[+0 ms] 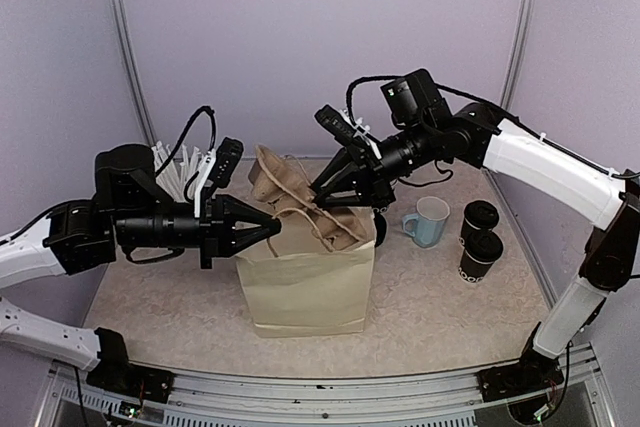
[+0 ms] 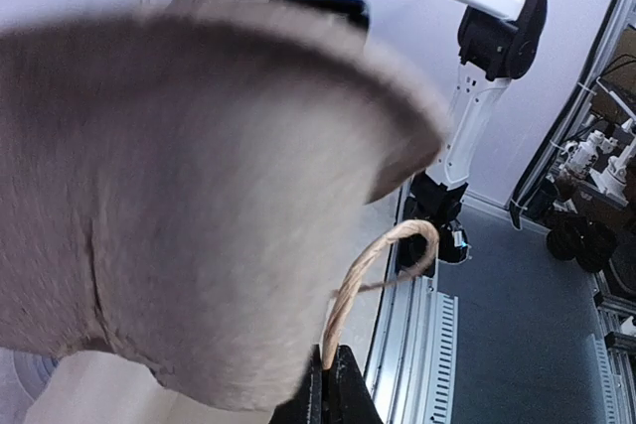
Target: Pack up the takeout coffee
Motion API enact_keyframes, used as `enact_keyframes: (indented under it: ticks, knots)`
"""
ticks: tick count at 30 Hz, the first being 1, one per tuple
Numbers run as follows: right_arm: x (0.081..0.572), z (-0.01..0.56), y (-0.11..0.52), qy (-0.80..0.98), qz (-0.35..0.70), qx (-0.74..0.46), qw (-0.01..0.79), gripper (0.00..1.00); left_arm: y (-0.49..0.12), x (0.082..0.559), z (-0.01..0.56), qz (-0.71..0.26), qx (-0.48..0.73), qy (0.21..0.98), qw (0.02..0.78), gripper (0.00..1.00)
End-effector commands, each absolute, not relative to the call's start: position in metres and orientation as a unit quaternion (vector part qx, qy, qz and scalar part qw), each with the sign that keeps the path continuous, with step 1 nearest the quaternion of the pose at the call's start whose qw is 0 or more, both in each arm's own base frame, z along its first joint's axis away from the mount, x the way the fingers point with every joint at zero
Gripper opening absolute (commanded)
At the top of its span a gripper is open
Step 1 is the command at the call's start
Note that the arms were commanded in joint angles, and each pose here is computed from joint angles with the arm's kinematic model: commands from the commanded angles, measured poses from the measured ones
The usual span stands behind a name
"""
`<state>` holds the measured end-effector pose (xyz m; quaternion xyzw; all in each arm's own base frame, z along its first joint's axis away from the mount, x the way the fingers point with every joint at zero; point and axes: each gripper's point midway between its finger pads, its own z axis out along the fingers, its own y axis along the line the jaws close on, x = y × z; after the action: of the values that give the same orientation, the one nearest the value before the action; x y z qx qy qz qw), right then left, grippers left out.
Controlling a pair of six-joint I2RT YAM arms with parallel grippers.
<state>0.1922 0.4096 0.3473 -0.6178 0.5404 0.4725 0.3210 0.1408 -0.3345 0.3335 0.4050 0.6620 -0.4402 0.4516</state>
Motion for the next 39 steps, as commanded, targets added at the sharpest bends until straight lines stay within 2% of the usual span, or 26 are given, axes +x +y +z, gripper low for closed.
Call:
enact_keyframes:
  ticks: [1, 15, 23, 26, 29, 36, 39]
  knots:
    - [0.199, 0.335, 0.406, 0.563, 0.463, -0.606, 0.319, 0.07, -0.325, 0.123, 0.346, -0.466, 0.409, 0.639, 0.456, 0.00]
    - [0.184, 0.301, 0.393, 0.569, 0.415, -0.640, 0.309, 0.09, -0.324, 0.122, 0.350, -0.465, 0.409, 0.635, 0.463, 0.05]
    - [0.167, 0.264, 0.386, 0.576, 0.353, -0.690, 0.261, 0.06, -0.340, 0.118, 0.355, -0.459, 0.420, 0.636, 0.458, 0.08]
    - [0.166, 0.260, 0.379, 0.577, 0.333, -0.700, 0.257, 0.06, -0.348, 0.118, 0.351, -0.450, 0.428, 0.643, 0.448, 0.14]
    - [0.168, 0.257, 0.373, 0.573, 0.304, -0.715, 0.261, 0.06, -0.352, 0.118, 0.355, -0.445, 0.431, 0.645, 0.447, 0.28]
    - [0.173, 0.256, 0.364, 0.563, 0.254, -0.740, 0.266, 0.06, -0.350, 0.113, 0.386, -0.443, 0.427, 0.636, 0.466, 0.44]
    - [0.173, 0.255, 0.362, 0.565, 0.247, -0.744, 0.259, 0.06, -0.343, 0.114, 0.397, -0.441, 0.421, 0.632, 0.478, 0.46]
